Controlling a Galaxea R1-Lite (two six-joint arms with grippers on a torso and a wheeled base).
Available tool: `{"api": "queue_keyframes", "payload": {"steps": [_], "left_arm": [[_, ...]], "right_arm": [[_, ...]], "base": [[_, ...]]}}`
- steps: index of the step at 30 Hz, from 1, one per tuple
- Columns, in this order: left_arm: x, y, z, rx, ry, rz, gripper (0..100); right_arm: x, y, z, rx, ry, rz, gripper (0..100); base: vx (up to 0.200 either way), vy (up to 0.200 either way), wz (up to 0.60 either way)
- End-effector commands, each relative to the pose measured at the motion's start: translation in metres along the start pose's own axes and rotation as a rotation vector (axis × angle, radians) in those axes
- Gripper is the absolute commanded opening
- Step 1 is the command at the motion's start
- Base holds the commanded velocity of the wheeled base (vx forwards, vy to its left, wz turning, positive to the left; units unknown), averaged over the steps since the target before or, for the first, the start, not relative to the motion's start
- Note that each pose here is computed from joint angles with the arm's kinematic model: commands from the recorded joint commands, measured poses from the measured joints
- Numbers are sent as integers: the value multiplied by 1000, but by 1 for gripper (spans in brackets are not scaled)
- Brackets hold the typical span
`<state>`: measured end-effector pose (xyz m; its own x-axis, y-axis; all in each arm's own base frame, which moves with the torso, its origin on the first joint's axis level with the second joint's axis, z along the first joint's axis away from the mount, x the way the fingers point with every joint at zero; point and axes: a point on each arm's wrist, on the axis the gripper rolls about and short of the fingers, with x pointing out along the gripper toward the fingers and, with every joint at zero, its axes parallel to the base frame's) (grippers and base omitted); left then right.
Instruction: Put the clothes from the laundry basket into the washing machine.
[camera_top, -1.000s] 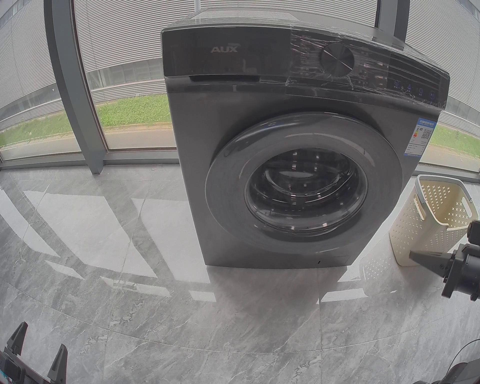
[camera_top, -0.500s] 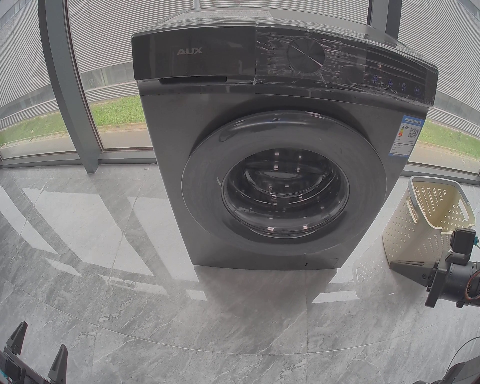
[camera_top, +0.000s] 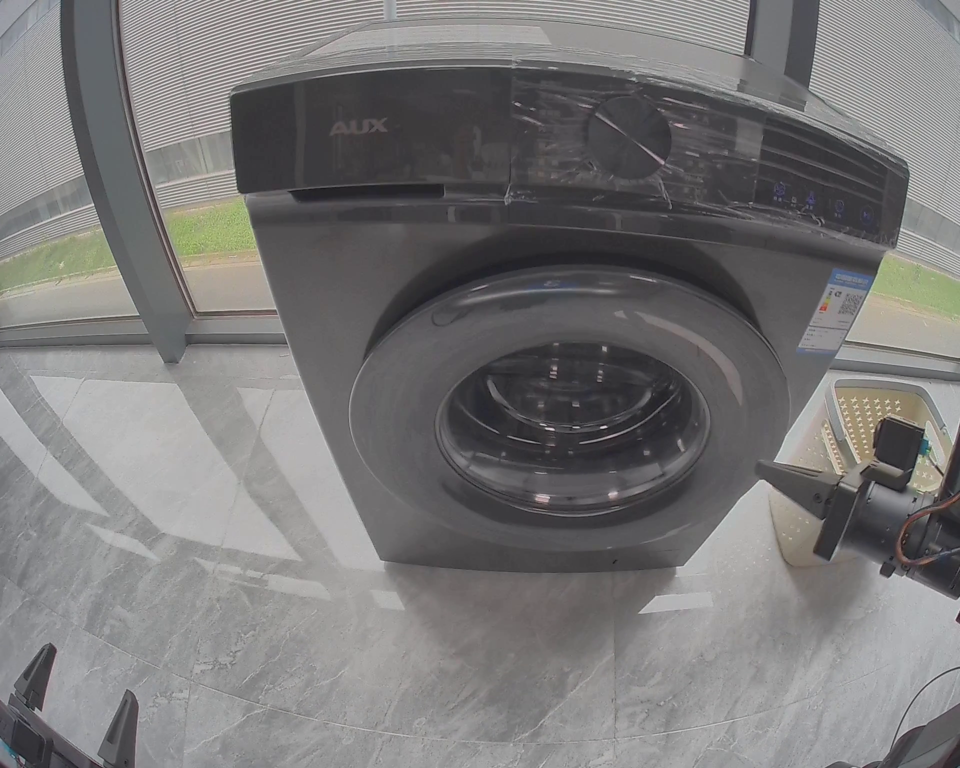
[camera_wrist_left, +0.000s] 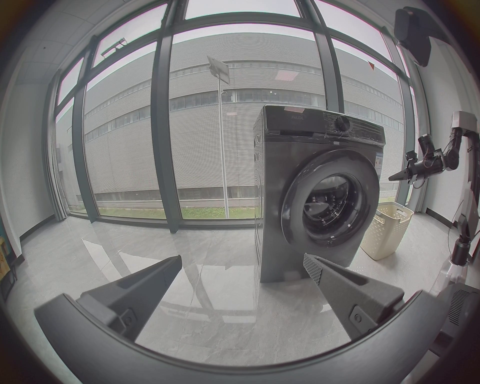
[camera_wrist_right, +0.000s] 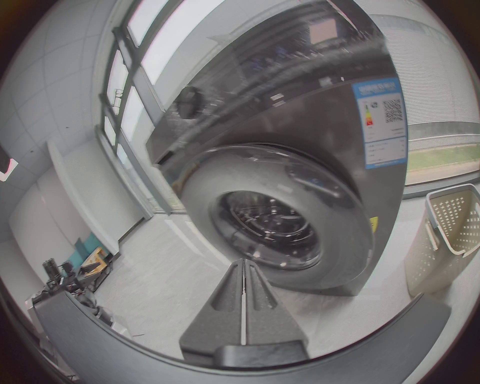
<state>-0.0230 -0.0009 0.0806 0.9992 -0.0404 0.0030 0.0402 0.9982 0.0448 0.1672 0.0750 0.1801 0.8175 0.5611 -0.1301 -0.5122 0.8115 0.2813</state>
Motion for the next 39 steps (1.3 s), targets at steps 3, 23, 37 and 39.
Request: {"api": "queue_keyframes", "payload": {"steps": [3,23,37,39], "left_arm": [[0,0,-5,3,1,-1,100],[0,0,-5,-2,3,-3,100],[0,0,-5,-2,1,-3,100],[0,0,-5,-3,1,-3,100]], "right_arm": [[24,-6,-6,5,25,-15,0],[31,-6,3,-14,-63,-63,0],[34,-6,5,-42,-129,-84,0],[34,-6,5,-43,-133,-87,0]], "base": [[200,0,0],[20,-60,0],[43,0,0],[0,0,0]]}}
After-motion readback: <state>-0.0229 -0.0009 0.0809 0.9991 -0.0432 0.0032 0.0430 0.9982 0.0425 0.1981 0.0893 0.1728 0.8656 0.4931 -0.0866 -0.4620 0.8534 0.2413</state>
